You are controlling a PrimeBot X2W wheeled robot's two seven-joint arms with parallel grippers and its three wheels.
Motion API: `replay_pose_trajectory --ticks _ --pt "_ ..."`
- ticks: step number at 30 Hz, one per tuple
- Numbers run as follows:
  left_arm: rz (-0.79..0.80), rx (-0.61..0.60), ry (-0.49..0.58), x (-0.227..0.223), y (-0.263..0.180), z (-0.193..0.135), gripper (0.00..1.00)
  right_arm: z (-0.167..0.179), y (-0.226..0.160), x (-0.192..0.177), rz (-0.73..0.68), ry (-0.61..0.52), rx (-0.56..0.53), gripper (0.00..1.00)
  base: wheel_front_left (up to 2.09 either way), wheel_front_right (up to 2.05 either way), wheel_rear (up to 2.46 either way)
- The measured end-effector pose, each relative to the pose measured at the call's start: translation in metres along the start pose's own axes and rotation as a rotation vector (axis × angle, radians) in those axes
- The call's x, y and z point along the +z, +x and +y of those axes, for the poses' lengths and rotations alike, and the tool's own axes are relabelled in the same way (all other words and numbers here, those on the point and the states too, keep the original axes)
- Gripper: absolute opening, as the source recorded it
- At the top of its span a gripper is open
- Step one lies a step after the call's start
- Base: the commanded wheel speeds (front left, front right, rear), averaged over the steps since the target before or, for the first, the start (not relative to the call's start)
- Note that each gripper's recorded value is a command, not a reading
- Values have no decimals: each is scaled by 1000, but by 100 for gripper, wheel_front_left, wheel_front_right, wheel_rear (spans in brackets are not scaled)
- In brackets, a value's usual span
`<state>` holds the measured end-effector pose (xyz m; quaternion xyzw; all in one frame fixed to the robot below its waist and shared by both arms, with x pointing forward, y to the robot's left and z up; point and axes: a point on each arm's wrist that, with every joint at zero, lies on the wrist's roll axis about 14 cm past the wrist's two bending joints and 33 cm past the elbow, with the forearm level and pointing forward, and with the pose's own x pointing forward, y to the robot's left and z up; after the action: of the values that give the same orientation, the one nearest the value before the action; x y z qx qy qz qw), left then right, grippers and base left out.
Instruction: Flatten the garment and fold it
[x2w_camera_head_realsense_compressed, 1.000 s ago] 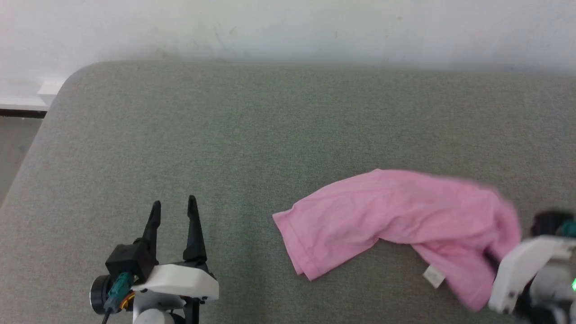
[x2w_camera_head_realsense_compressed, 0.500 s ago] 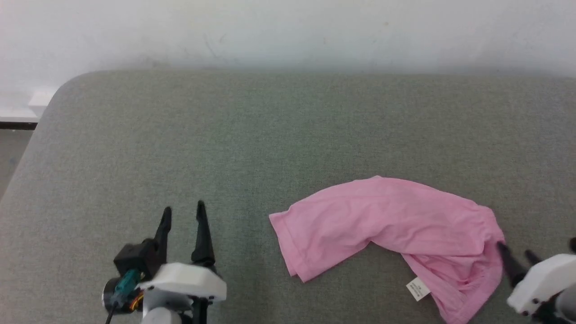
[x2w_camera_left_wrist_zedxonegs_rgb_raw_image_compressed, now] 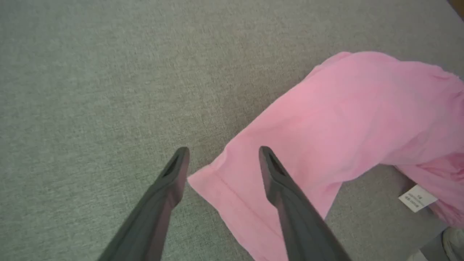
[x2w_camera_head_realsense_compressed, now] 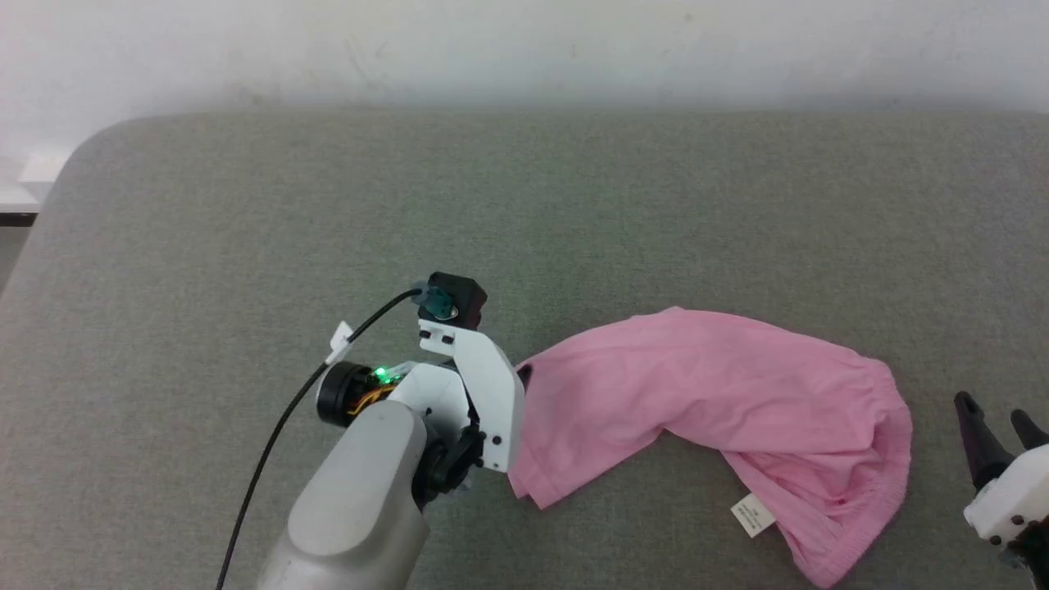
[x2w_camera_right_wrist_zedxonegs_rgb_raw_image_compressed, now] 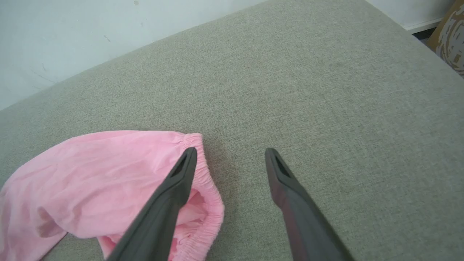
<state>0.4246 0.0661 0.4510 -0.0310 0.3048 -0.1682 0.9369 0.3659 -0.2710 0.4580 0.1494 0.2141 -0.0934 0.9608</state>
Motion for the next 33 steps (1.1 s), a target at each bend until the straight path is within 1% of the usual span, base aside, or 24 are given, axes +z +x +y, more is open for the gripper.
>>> replay_pose_trajectory --ticks 3,5,8,12,13,14,15,20,23,26,30,33 --pt "172 20 55 -27 9 7 100 0 1 -3 8 0 -2 100 0 0 0" --pt "240 35 66 -40 13 13 100 -3 1 -5 15 3 -9 100 0 0 0" --pt "295 39 77 -51 19 16 100 -7 1 -7 22 3 -22 100 0 0 0" --pt "306 31 83 -53 27 14 100 -10 3 -5 17 3 -32 100 0 0 0" --pt "313 30 86 -54 29 14 47 -10 4 -4 16 3 -33 100 0 0 0" --pt "313 22 85 -54 30 13 7 -10 5 -4 17 2 -34 100 0 0 0" --pt "315 16 78 -55 31 12 0 -11 5 -4 18 2 -36 100 0 0 0" --pt "286 -20 33 -55 35 3 0 -9 8 -8 28 -2 -34 100 0 0 0" --pt "208 -21 -44 -48 34 4 0 -6 9 -8 32 -11 -28 100 0 0 0" --pt "115 -19 -119 -40 32 4 0 0 13 0 14 -36 -16 100 0 0 0" --pt "-12 -34 -193 -21 25 0 0 12 26 27 -12 -110 16 100 0 0 0" --pt "-63 -36 -228 -16 19 -2 0 19 40 24 71 -210 33 100 0 0 0"
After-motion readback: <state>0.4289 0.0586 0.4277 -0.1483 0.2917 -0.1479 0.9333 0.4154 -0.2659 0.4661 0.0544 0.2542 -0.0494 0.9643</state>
